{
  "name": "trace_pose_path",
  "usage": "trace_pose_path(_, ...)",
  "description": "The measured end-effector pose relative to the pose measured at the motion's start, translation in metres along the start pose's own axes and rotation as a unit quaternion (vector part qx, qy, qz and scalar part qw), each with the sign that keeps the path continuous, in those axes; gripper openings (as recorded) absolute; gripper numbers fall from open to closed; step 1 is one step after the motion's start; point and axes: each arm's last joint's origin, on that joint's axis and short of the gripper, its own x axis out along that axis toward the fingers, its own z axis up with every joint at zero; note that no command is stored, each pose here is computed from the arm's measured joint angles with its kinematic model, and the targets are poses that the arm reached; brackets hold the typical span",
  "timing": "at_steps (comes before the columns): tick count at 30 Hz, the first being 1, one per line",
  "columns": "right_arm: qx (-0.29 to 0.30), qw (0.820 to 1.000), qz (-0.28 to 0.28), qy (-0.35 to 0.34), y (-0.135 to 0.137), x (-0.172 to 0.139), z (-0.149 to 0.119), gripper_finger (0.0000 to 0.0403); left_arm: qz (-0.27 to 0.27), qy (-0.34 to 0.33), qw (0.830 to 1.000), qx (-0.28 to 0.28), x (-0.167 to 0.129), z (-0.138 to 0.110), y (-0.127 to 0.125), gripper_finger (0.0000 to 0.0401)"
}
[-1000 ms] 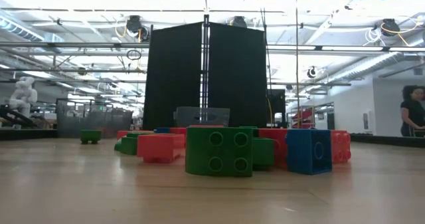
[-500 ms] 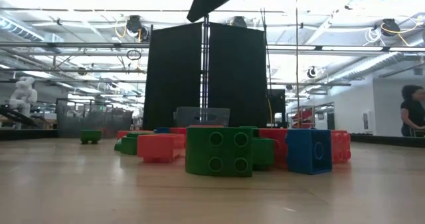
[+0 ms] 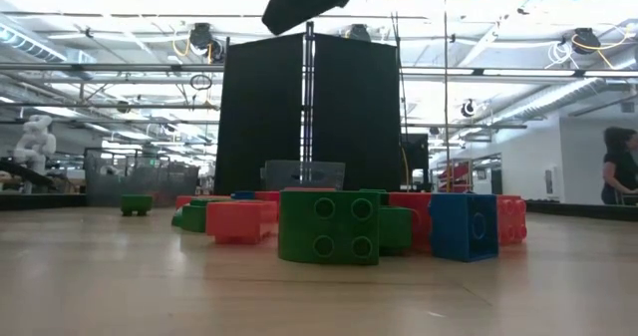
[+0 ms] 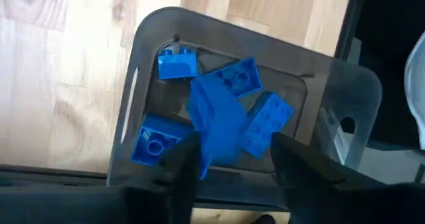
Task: Sort blocks
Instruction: Put the blue game piece into the bottom left black transparent bin, then put the orange game piece into the top left black transparent bin
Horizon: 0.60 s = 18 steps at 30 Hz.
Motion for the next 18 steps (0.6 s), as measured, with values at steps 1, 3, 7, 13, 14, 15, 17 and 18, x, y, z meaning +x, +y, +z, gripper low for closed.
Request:
trace_pose_path(1,0.004,1.000,0.003,0.003,-0.001,0.003,-0.001,0.0176,0.003,0.000,1.000,0.001,0.000,0.000,0.001,0.0198)
trace_pose_path(3,0.004,1.000,0.001,0.012,-0.002,0.008,-0.004,0.0176,0.008,0.002,1.000,0.003,0.000,-0.002,0.001,0.0219)
trace_pose_path(7,0.008,0.999,-0.007,0.042,-0.008,0.025,-0.016,0.0181,-0.005,0.000,1.000,0.004,0.000,-0.002,-0.001,0.0236)
trace_pose_path(13,0.056,0.993,-0.031,0.102,-0.030,0.051,-0.049,0.0199,-0.039,-0.045,0.998,-0.005,0.000,0.005,-0.009,0.0239)
trace_pose_path(14,0.066,0.991,-0.030,0.110,-0.034,0.056,-0.054,0.0201,-0.042,-0.057,0.998,-0.002,-0.001,0.007,-0.009,0.0239)
trace_pose_path(15,0.078,0.990,-0.023,0.112,-0.038,0.059,-0.058,0.0204,-0.045,-0.068,0.997,-0.001,-0.001,0.008,-0.010,0.0239)
trace_pose_path(17,0.104,0.989,-0.006,0.107,-0.042,0.068,-0.066,0.0208,-0.049,-0.087,0.995,0.000,-0.001,0.011,-0.011,0.0239)
trace_pose_path(18,0.116,0.988,0.007,0.102,-0.043,0.072,-0.070,0.0210,-0.051,-0.093,0.994,0.003,-0.001,0.012,-0.012,0.0239)
